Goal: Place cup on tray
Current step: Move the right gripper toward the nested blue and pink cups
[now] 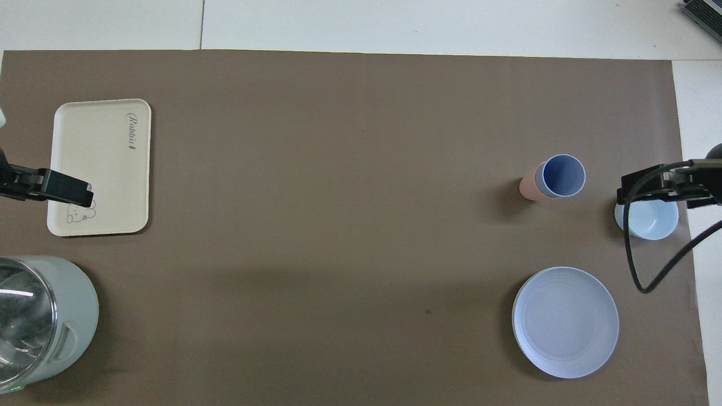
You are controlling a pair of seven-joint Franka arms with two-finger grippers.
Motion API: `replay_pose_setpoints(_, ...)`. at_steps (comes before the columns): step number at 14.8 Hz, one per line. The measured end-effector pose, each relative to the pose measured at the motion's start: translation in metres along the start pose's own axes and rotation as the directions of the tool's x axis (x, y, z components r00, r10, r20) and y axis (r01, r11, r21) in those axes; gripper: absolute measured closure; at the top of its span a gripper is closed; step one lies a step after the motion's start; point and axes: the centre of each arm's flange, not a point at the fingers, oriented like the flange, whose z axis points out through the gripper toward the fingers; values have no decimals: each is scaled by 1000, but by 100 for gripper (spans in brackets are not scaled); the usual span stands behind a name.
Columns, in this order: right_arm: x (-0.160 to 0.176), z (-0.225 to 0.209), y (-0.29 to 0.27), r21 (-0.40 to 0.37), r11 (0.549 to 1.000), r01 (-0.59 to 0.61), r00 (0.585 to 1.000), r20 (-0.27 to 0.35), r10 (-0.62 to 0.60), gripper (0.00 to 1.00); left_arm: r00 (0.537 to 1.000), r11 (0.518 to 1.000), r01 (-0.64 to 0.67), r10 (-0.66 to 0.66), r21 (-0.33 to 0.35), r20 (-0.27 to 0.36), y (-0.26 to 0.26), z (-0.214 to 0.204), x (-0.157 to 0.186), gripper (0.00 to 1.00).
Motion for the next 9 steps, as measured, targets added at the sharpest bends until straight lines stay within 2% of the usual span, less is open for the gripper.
replay_pose_setpoints(9, -1, 1, 1, 0, 1000, -3, 1000, 2, 3, 0, 1000, 1000, 0, 0, 0, 0, 0, 0, 0, 0)
